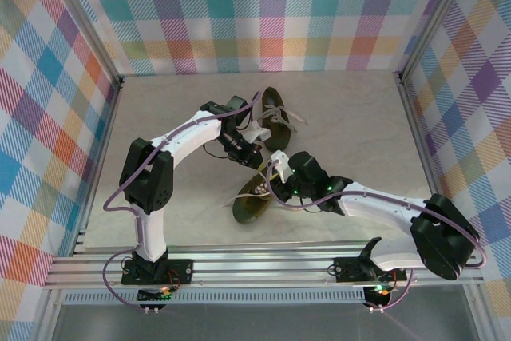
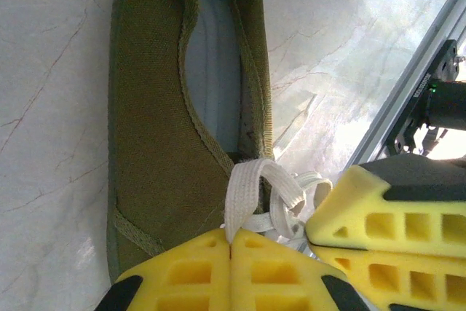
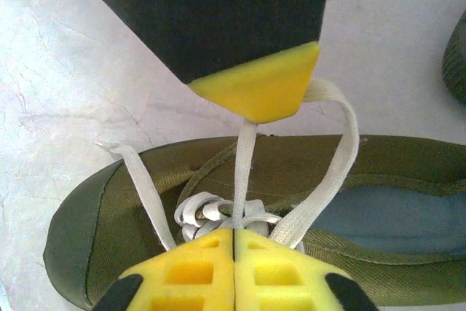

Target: Tie the shoes

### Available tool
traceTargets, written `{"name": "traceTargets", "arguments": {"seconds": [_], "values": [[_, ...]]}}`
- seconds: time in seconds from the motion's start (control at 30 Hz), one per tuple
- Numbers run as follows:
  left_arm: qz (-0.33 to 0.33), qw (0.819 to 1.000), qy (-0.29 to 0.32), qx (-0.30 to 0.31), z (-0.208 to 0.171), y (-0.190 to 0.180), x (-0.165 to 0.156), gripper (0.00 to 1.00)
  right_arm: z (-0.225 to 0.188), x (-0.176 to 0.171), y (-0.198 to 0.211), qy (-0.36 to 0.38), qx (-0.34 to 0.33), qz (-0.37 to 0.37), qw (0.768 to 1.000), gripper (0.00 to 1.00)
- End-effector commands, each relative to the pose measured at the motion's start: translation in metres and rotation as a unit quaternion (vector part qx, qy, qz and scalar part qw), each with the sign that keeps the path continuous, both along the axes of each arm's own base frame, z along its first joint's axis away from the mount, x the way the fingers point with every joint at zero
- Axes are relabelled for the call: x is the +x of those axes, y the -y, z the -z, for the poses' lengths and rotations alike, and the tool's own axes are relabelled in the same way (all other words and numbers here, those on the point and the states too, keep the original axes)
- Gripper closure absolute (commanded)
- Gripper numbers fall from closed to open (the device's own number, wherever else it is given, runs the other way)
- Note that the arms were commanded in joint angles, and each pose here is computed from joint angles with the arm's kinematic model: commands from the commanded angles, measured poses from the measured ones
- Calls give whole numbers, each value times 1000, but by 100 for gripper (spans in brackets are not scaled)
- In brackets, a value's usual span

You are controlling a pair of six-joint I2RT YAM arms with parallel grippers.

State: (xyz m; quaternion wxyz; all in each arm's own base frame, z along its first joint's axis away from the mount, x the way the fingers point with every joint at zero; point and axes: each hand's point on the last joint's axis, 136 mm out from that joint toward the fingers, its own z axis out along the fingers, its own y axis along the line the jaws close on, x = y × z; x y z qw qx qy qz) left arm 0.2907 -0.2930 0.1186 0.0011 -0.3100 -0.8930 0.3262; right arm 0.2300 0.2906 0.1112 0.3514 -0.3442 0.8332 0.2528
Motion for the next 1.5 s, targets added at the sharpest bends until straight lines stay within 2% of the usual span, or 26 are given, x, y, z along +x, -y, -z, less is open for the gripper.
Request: {"name": "traceTargets", "arguments": {"seconds": [0.0,0.17,0.4,0.57,0.77,0.87,1.07,1.27,1.47], "values": [[4,1000,7,-3,-5,-3,0,100,5,-6,0,-18,-13,-13,1000,86],[4,1000,7,-4,-6,-4,-1,100,6,-4,3,-16,-22,-7,1000,73],[4,1000,6,-5,-6,-3,-1,100,16,-3,4,-27,-38,-3,999,69],[4,1000,8,-5,-7,-3,-1,100,18,0,5,-23,-47,1,999,78],[3,1000,13,5,-5,-6,1,100,0,-7,10,-6,-21,-2,1000,92],[0,1000,16,10,-4,-8,2,100,-8,-14,11,-9,-9,-13,1000,95],[-6,1000,18,12,-3,-10,5,100,-4,-29,10,-36,-19,-42,998,96],[-5,1000,15,7,-5,-8,4,100,22,-47,4,-83,-75,-84,990,95],[-4,1000,13,-2,-8,-8,-1,100,45,-35,12,-83,-140,-49,985,93]]}}
